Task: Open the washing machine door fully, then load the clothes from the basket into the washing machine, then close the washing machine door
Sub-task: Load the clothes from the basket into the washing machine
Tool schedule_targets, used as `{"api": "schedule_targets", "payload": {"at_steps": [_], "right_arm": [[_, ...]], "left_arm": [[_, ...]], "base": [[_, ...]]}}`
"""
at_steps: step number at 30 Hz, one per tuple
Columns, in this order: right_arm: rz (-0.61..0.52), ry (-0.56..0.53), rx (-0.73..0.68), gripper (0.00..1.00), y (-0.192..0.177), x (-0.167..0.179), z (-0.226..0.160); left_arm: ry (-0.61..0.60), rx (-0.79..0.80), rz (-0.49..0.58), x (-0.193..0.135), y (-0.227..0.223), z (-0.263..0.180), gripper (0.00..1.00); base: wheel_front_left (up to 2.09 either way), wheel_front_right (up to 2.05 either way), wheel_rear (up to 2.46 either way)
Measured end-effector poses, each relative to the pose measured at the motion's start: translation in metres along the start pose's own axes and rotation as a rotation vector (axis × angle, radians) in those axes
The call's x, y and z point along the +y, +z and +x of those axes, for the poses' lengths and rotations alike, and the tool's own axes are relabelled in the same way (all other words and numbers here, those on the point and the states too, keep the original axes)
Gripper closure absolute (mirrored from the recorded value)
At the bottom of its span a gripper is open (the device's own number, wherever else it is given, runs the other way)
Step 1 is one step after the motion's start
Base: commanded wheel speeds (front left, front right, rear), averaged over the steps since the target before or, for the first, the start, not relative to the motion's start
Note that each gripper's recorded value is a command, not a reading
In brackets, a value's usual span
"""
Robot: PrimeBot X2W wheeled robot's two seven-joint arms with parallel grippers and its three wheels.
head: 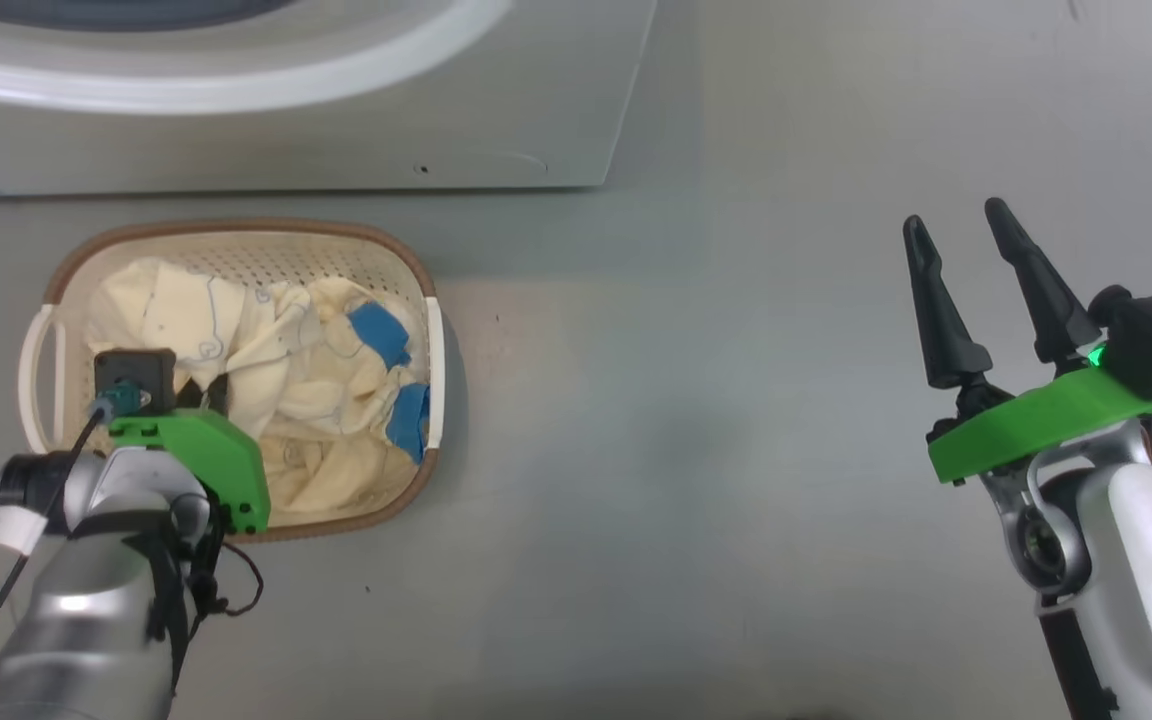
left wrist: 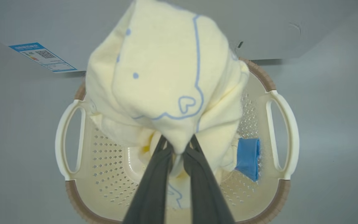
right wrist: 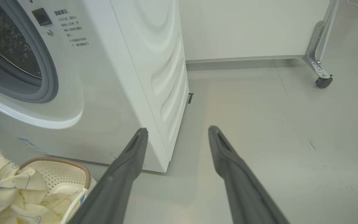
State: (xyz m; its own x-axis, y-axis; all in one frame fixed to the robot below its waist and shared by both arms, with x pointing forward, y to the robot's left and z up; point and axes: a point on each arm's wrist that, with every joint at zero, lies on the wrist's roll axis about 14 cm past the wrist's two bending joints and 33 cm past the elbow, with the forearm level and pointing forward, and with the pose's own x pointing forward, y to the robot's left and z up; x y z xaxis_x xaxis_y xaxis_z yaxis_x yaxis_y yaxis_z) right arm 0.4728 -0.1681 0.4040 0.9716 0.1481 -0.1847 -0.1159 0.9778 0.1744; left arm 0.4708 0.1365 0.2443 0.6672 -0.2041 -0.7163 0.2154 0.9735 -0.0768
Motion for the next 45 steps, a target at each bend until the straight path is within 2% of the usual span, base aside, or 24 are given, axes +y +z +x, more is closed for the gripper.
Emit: {"api": "schedule_targets", "payload": {"at_steps": [6, 12, 22, 35, 45], "right_arm": [[-0.001, 0.012, -0.053, 0.00, 0.025, 0.009, -0.015], [0.003, 0.019, -0.096, 0.00, 0.044, 0.016, -0.030], [0.017, 0.035, -0.147, 0.00, 0.063, 0.030, -0.055], [0.041, 0.031, -0.195, 0.00, 0.076, 0.038, -0.094], [0.051, 0.028, -0.225, 0.00, 0.082, 0.042, -0.114]], "left_arm": [[0.033, -0.136, 0.003, -0.001, 0.032, -0.029, 1.00], [0.027, -0.378, -0.040, -0.009, 0.089, -0.067, 1.00], [0.057, -0.639, -0.066, -0.005, 0.122, -0.147, 1.00], [0.145, -0.743, -0.128, 0.008, 0.095, -0.219, 1.00], [0.165, -0.783, -0.140, 0.009, 0.080, -0.247, 1.00]], "base": [[0.00, 0.00, 0.00], [0.00, 0.00, 0.00], [0.00, 0.00, 0.00], [0.00, 0.00, 0.00], [0.00, 0.00, 0.00]]}}
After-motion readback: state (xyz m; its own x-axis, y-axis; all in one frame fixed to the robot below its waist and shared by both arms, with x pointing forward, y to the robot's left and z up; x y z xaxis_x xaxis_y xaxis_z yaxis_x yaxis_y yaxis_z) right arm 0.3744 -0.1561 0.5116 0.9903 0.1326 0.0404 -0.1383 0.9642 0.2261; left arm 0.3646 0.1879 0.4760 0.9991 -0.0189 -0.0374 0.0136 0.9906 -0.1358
